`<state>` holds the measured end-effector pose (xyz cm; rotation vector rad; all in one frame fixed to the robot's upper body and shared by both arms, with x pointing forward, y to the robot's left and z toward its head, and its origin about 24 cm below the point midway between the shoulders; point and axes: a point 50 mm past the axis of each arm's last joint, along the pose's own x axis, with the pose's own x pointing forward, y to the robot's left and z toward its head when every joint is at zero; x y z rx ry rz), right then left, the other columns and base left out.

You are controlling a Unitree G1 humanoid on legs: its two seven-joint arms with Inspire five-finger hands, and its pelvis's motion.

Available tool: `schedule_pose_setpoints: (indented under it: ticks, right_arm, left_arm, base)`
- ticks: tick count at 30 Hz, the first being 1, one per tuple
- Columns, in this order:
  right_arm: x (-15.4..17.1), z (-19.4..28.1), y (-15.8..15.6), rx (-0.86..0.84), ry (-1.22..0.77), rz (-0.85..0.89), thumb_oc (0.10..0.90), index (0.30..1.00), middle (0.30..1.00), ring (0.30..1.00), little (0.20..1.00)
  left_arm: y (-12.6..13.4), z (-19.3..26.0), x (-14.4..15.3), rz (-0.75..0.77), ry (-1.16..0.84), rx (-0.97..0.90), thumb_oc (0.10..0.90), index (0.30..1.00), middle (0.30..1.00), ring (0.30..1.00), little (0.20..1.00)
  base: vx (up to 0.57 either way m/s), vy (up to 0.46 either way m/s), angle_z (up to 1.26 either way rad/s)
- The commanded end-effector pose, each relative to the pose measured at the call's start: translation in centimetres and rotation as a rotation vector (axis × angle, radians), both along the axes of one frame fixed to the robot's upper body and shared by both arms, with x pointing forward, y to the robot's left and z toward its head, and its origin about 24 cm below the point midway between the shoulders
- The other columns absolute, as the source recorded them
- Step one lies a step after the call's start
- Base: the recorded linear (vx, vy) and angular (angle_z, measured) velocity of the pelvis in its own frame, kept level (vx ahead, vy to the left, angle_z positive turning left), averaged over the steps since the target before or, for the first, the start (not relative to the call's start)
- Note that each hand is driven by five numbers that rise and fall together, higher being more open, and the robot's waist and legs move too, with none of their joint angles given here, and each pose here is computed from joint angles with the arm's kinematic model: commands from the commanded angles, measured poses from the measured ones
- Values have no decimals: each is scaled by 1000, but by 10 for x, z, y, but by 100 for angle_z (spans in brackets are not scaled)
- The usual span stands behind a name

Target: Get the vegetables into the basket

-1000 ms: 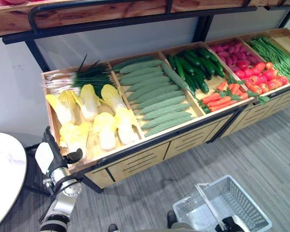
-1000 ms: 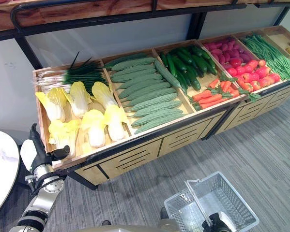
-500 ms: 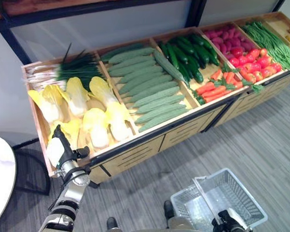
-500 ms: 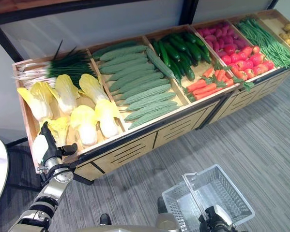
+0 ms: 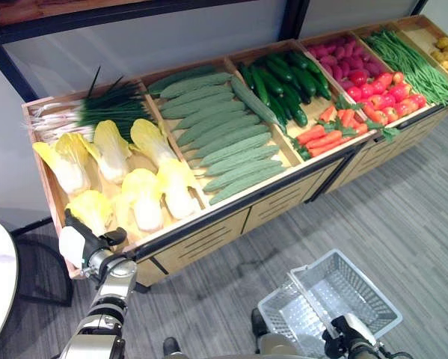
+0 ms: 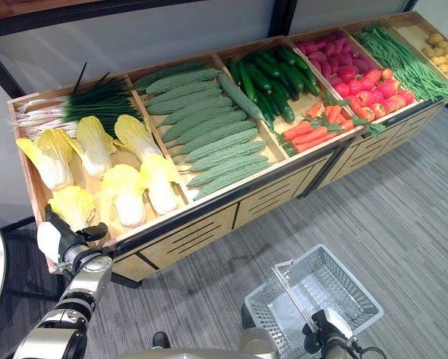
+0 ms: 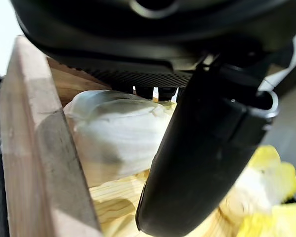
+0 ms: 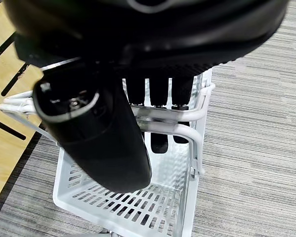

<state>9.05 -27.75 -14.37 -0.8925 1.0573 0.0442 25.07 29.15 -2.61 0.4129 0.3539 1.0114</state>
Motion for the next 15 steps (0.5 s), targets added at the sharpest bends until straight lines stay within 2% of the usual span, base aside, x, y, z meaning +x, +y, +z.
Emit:
schedule_pose_setpoints:
  ticks: [1, 8, 12, 15]
  right_arm:
    - [5, 1, 0, -28, -1, 56, 400, 300, 300, 300, 300]
    - [-1, 1, -4, -26, 15, 13, 400, 300, 300, 300, 300]
    - [-4, -1, -3, -13, 25, -10, 400, 300, 300, 300, 300]
    - [-5, -2, 0, 4, 24, -15, 400, 300, 300, 300, 300]
  left_arm:
    - [11, 15, 12, 77, -74, -29, 400, 300, 300, 300, 300]
    - [-8, 99, 44, -101, -432, 166, 400, 300, 300, 300, 300]
    - [-29, 160, 44, -191, -701, 290, 400, 300, 300, 300, 300]
    - [-43, 186, 35, -251, -827, 357, 400, 300, 300, 300, 300]
  base:
    - [0, 0, 0]
    - [-16, 2, 5]
    - [-15, 7, 8]
    - [-15, 12, 13]
